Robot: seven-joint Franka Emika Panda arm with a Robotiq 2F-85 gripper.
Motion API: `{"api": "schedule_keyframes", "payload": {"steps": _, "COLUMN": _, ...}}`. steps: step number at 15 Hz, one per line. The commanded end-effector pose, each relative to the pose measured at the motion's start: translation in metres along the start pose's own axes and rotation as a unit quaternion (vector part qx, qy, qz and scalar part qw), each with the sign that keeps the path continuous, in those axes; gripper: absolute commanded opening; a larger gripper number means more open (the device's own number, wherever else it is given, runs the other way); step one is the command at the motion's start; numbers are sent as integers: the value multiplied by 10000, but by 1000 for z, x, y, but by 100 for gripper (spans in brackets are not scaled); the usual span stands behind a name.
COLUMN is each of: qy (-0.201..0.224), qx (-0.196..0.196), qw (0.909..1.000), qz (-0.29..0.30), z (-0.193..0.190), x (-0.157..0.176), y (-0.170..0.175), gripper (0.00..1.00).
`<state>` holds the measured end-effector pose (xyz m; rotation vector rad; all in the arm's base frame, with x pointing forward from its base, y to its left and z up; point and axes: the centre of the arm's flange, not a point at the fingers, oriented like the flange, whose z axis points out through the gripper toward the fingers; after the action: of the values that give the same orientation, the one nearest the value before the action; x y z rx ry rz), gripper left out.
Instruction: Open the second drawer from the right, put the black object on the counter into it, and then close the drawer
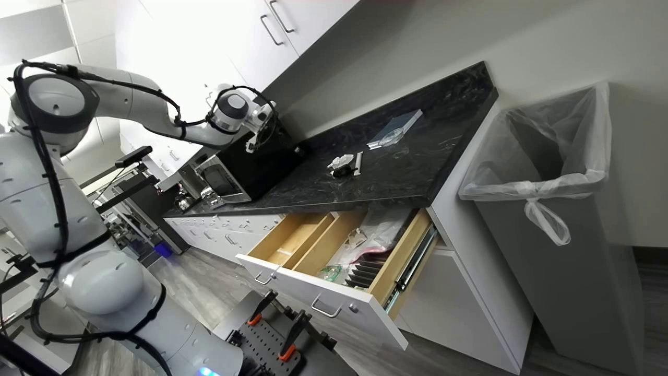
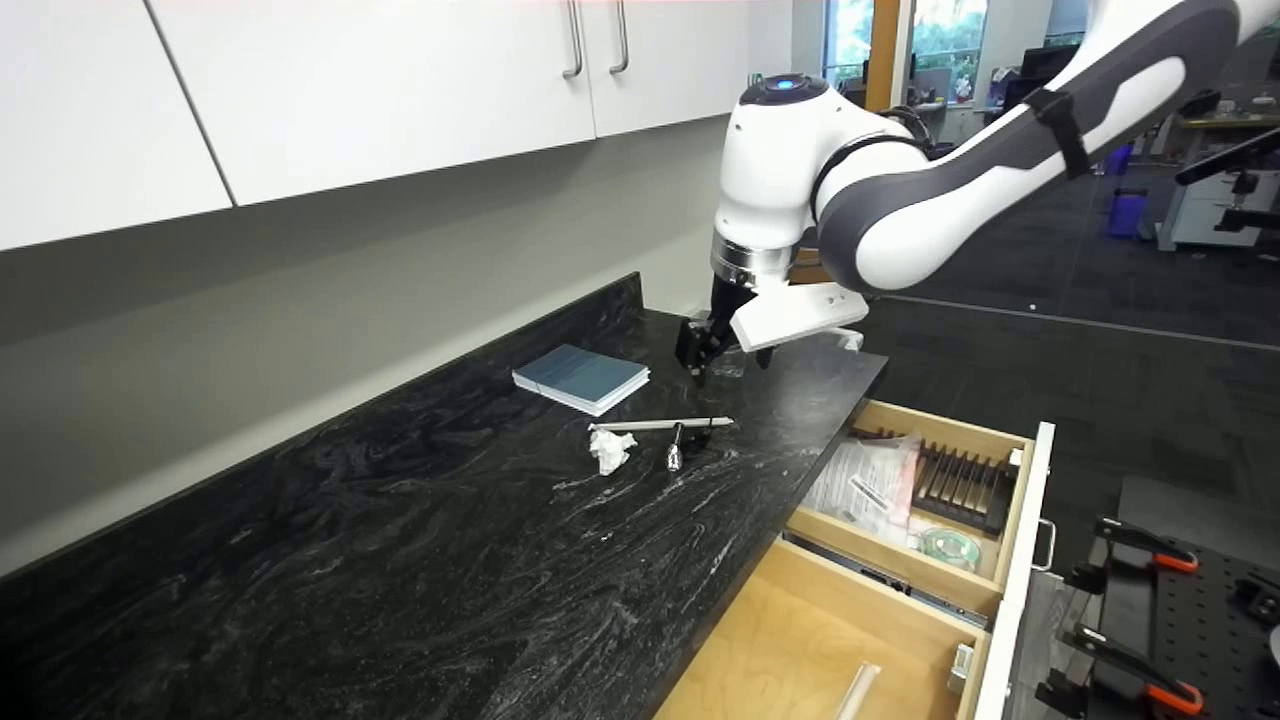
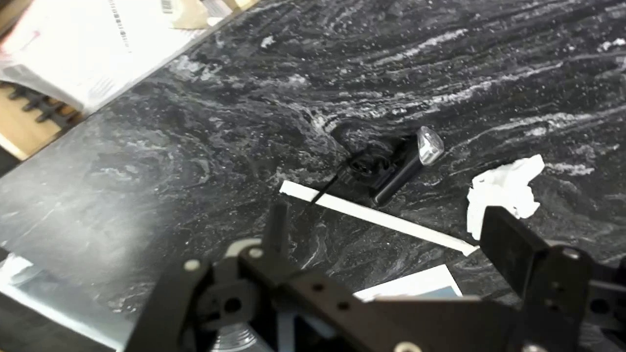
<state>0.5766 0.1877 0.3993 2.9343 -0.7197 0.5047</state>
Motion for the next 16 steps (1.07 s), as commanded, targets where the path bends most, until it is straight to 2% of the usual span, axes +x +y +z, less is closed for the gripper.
{"api": "schedule_keyframes", "payload": {"steps": 1, "qy": -154, "qx": 631, "qw": 9950, "qz": 759, "z": 39, "x": 12, "y": -9, "gripper": 100}}
{"api": "schedule_keyframes", "payload": {"steps": 3, "qy": -431, "qx": 925, "qw": 9882, "qz": 1146, "z": 55, "x": 13, "y": -14, "gripper": 100}}
{"api": "schedule_keyframes", "payload": {"steps": 4, "qy": -308, "qx": 655, "qw": 9942, "qz": 795, "z": 43, "x": 8, "y": -5, "gripper": 100}}
{"api": "schedule_keyframes", "payload": {"steps": 6, "qy": -378, "qx": 643, "qw": 9939, "qz": 809, "z": 55, "x": 5, "y": -5, "gripper": 100}}
{"api": "schedule_keyframes", "payload": {"steps": 9, "qy": -353, "qx": 661, "qw": 9939, "qz": 808, "z": 51, "x": 6, "y": -6, "gripper": 100}}
{"api": "schedule_keyframes", "payload": {"steps": 12, "qy": -537, "qx": 524, "qw": 9856, "qz": 1516, "z": 52, "x": 16, "y": -17, "gripper": 100}}
{"api": "schedule_keyframes", "payload": {"steps": 16, "qy": -998, "qx": 402, "qw": 9689, "qz": 2229, "z": 46, "x": 40, "y": -28, "gripper": 100}}
